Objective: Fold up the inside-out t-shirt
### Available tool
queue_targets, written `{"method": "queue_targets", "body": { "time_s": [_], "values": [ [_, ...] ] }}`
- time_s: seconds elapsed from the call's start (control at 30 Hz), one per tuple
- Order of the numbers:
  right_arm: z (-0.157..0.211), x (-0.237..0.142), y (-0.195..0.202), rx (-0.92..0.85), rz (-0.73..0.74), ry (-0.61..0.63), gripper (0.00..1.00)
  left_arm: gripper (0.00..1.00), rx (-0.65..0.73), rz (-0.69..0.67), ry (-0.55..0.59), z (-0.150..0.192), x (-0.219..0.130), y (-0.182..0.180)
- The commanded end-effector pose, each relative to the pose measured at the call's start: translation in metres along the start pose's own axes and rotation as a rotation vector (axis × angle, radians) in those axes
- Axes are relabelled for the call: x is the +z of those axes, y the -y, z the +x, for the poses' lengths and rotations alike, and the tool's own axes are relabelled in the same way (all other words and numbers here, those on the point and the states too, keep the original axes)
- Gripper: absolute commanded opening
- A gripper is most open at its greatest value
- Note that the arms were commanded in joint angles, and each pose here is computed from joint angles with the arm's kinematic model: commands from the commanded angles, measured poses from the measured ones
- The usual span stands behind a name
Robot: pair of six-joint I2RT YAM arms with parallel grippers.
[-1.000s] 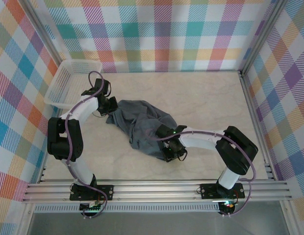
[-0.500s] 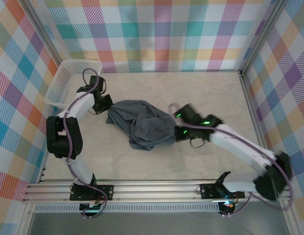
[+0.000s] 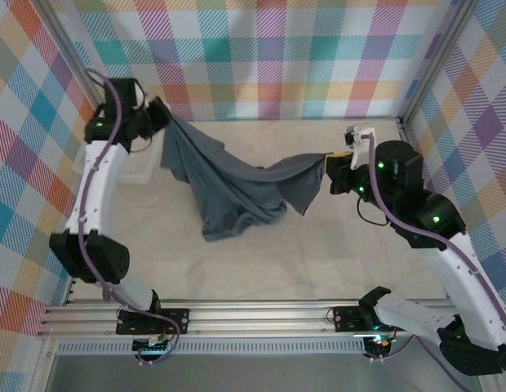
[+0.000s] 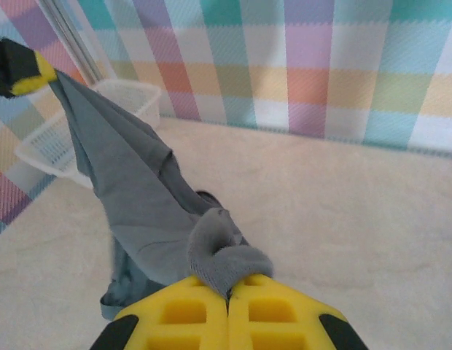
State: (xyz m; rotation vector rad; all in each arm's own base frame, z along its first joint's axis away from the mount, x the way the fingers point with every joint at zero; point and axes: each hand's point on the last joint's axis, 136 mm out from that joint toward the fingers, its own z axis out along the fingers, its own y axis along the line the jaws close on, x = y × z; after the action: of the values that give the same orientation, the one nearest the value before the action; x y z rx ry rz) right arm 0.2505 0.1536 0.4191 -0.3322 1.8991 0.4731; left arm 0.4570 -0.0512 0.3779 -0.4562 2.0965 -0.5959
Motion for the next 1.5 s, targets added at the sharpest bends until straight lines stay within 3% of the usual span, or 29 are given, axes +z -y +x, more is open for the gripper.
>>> {"method": "queue_targets", "body": {
  "time_s": [0.0,0.13,0.2,0.27,0.33,0.47,0.6,0.7,0.77,0.87,1.0,1.2,1.33,1.47],
  "values": [
    [-0.069,-0.069,-0.02,-0.045,-0.11,0.286,0.0,0.0,0.012,0.121,0.271,-0.064,-0.091,0.053],
    [-0.098,-0.116,-0.036,-0.037,-0.211,0.444,0.0,0.0,-0.027,0.269,0.475,-0.105,-0.154,0.095],
    [-0.101,-0.119,-0.035,-0.035,-0.208,0.457,0.0,0.0,-0.059,0.32,0.557,-0.119,-0.168,0.108],
    [-0.095,-0.103,-0.021,-0.007,-0.121,0.42,0.0,0.0,-0.089,0.317,0.606,-0.126,-0.16,0.117],
    [-0.084,-0.081,0.008,0.066,0.045,0.336,0.0,0.0,-0.084,0.293,0.62,-0.131,-0.132,0.127],
    [-0.044,-0.036,0.071,0.168,0.427,0.046,0.0,0.0,-0.039,0.204,0.562,-0.134,-0.031,0.142],
    [0.007,0.013,0.122,0.309,0.526,-0.192,0.0,0.01,0.013,0.175,0.454,-0.1,0.093,0.139],
    [0.058,0.048,0.142,0.479,0.478,-0.378,0.0,0.41,0.072,0.126,0.329,-0.058,0.157,0.122],
    [0.086,0.064,0.14,0.559,0.429,-0.465,0.0,0.54,0.129,0.084,0.258,-0.037,0.169,0.114],
    [0.118,0.077,0.137,0.623,0.392,-0.489,0.0,0.58,0.182,0.043,0.161,-0.02,0.157,0.106],
    [0.144,0.076,0.135,0.685,0.394,-0.504,0.0,0.59,0.182,-0.027,-0.027,0.02,0.113,0.09],
    [0.146,0.075,0.111,0.794,0.275,-0.463,0.0,0.42,0.183,-0.266,-0.217,0.146,0.016,0.035],
    [0.139,0.073,0.106,0.807,0.247,-0.433,0.0,0.33,0.056,-0.365,-0.335,0.238,-0.039,-0.014],
    [0.133,0.078,0.103,0.783,0.216,-0.429,0.0,0.31,-0.073,-0.386,-0.55,0.329,-0.067,-0.028]
  ]
}}
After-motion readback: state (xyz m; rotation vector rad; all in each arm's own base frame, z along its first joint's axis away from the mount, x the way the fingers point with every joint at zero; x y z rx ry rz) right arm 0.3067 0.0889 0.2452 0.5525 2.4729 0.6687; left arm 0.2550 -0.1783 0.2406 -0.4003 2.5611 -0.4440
